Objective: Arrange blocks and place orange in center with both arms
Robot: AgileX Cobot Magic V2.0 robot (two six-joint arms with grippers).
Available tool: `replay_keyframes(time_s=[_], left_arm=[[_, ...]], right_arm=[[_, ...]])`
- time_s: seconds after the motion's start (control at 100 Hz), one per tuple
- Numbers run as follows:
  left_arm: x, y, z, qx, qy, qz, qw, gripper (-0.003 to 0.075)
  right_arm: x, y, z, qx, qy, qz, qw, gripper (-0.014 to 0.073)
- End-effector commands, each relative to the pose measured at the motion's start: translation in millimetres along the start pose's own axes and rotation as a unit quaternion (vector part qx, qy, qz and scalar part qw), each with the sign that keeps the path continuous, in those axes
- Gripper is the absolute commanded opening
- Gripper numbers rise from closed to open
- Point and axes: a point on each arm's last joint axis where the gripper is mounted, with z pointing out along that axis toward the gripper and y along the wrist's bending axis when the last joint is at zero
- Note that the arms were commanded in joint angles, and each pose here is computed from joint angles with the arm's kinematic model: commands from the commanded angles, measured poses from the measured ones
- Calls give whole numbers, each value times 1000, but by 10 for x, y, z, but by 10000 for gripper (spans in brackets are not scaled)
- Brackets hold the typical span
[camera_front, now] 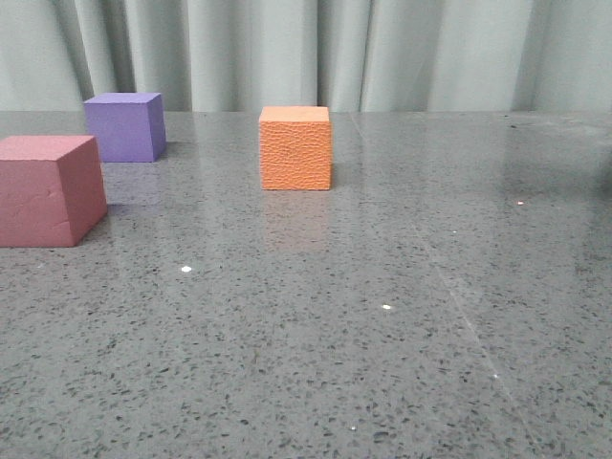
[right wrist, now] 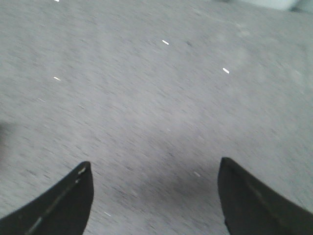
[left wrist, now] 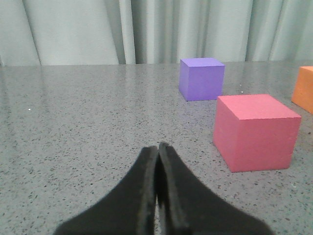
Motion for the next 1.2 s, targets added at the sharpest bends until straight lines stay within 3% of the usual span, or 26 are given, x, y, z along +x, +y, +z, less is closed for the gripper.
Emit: replay_keyframes(time_s=[0.0, 0.18, 0.43, 0.55, 0.73, 1.19], left_arm=[[85, -11, 0, 7, -33, -2, 999, -19], [85, -11, 0, 7, -33, -2, 999, -19], [85, -11, 0, 7, -33, -2, 999, -19], [85, -11, 0, 7, -33, -2, 999, -19], [85, -11, 0, 7, -33, -2, 999, -19], [85, -11, 0, 7, -33, -2, 999, -19]], right_arm=[[102, -315, -232, 11, -61, 3, 998, 530], [620, -748, -410, 52, -61, 33, 996, 530], [1199, -960, -699, 62, -77, 48, 994, 501], [1387, -1028, -839, 60, -97, 58, 992, 319], [1505, -1086, -967, 60, -116, 70, 989, -128], [1514, -1094, -989, 59, -120, 72, 988, -120]])
